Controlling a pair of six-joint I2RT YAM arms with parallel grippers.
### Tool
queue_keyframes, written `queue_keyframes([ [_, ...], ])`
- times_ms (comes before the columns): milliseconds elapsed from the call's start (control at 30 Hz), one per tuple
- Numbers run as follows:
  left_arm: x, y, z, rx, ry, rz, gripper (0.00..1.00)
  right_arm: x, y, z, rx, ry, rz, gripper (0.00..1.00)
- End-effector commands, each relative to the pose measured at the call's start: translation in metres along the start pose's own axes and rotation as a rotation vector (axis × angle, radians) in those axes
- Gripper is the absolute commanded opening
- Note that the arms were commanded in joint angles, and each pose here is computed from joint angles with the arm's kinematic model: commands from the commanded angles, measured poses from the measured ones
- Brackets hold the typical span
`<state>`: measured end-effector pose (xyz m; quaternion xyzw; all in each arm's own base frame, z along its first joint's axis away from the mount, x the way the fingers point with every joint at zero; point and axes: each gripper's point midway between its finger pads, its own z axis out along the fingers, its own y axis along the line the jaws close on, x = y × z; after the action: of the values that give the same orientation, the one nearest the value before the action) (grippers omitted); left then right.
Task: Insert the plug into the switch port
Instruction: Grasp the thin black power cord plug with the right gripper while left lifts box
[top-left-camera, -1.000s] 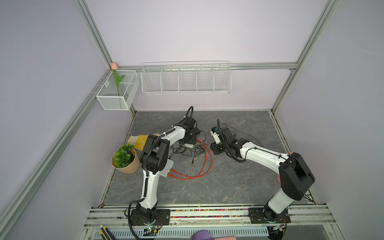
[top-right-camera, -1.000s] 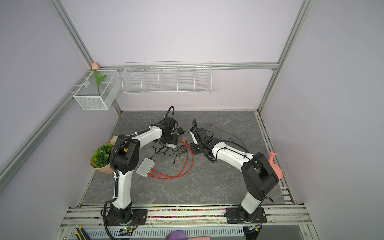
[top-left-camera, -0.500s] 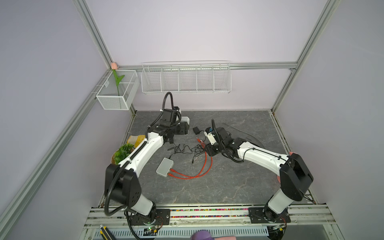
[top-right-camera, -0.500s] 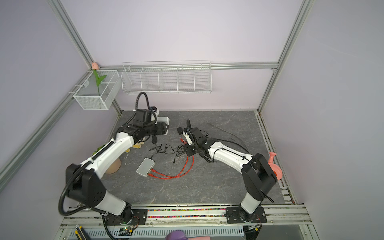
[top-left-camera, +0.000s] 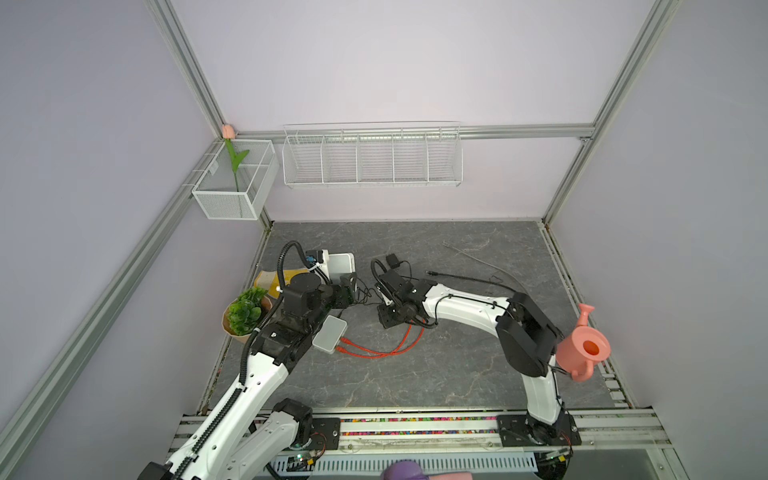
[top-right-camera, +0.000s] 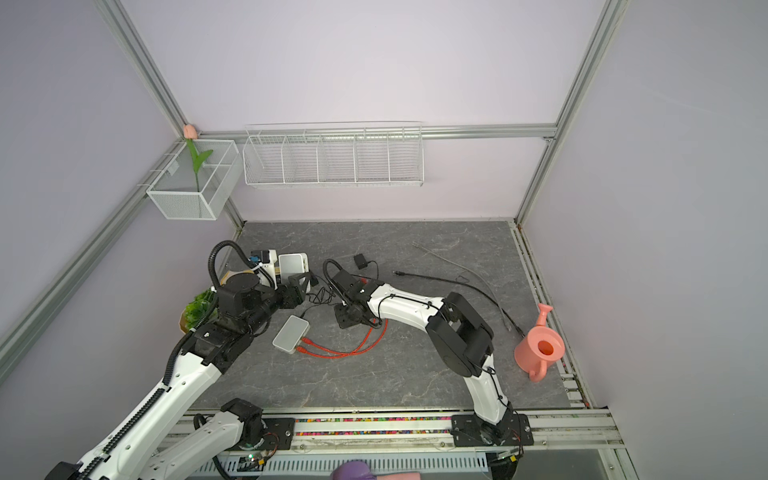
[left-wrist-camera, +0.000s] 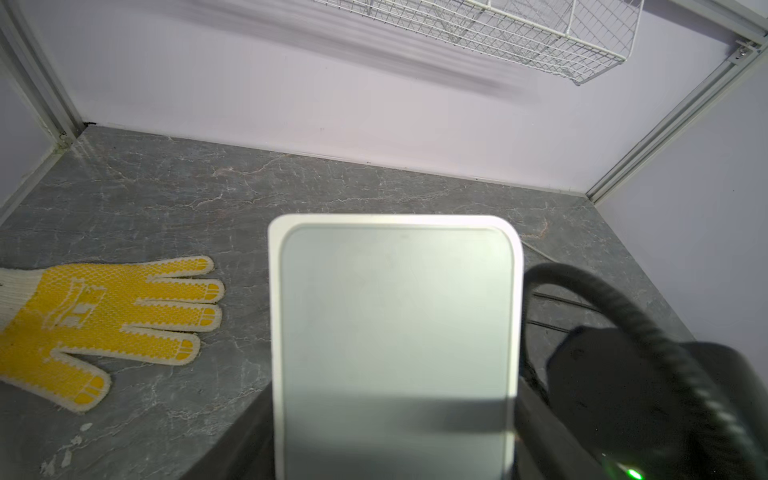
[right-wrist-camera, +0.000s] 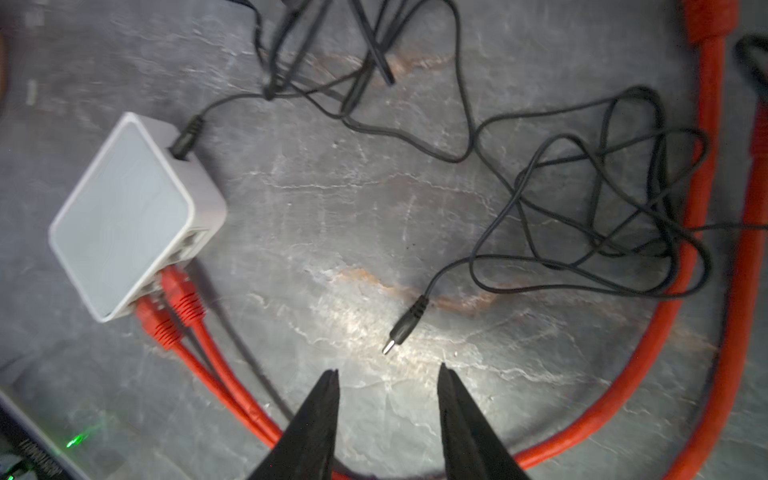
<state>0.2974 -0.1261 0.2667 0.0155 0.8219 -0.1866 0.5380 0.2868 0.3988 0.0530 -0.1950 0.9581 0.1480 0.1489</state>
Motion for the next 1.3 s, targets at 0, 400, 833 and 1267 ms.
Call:
queue_keyframes([
  [0,-0.004,0.008,-0.011,-0.049,-0.042,-0.011,0.00,0.005,-0.018,0.005,0.117,0.032,0.101,0.41],
  [400,-0.002,0.009,-0.030,-0.032,-0.066,0.002,0.00,-0.003,-0.015,0.026,0.198,0.038,0.116,0.31],
  [833,0.002,0.004,-0.037,0.004,-0.053,0.011,0.00,0.013,-0.019,0.044,0.221,0.085,0.139,0.32],
  [1267,-0.002,0.009,-0.045,-0.021,-0.079,0.013,0.00,0.029,-0.010,0.060,0.225,0.138,0.129,0.25],
])
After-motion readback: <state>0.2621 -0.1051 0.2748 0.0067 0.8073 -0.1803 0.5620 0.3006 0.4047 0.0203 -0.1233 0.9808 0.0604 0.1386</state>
